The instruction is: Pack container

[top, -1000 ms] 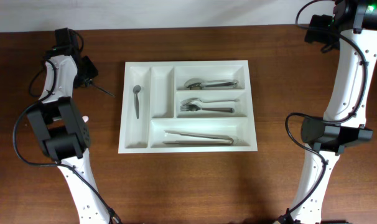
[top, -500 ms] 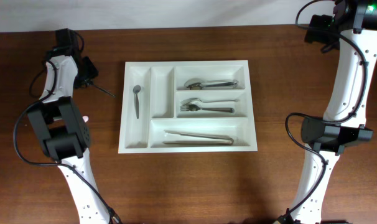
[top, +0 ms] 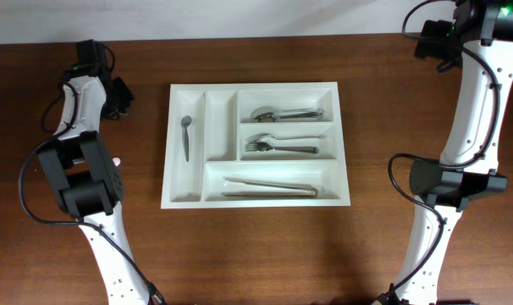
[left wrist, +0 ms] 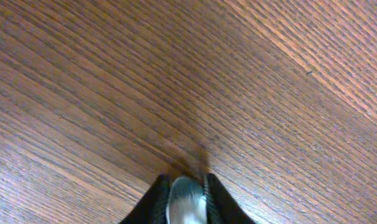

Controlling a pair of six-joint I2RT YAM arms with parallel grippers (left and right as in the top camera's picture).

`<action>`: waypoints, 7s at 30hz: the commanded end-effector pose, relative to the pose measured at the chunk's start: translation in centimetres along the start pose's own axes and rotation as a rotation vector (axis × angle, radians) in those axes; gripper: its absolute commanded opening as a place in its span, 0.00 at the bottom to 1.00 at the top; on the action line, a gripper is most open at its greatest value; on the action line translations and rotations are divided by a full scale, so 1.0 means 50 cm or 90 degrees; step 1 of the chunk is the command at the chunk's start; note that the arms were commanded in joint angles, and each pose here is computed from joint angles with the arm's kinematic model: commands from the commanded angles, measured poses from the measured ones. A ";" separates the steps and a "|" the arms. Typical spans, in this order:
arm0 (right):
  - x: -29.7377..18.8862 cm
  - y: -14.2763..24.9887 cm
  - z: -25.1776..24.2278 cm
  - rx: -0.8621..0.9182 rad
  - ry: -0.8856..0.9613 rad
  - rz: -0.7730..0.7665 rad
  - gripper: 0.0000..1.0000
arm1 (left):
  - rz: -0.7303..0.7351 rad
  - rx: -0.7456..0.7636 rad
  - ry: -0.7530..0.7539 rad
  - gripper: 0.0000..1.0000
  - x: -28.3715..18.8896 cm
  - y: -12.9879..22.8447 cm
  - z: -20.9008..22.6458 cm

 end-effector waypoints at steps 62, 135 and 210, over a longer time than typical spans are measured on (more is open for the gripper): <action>-0.046 -0.007 -0.011 0.004 -0.005 -0.031 0.99 | 0.100 0.427 0.158 0.02 -0.297 0.053 -0.121; -0.046 -0.007 -0.011 0.004 -0.005 -0.031 0.99 | 0.134 0.575 0.223 0.21 -0.272 0.191 -0.263; -0.046 -0.007 -0.011 0.004 -0.005 -0.031 0.99 | 0.107 0.392 0.047 0.22 -0.422 0.067 -0.039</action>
Point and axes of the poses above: each gripper's point midway between its finger pads, its own x axis out along the fingers, its own z axis along the line the jaws close on, y = z × x, the point moved 6 cm from there along -x, back along the fingers, and after that the axes turned 8 degrees about -x, right-handed, at the moved point
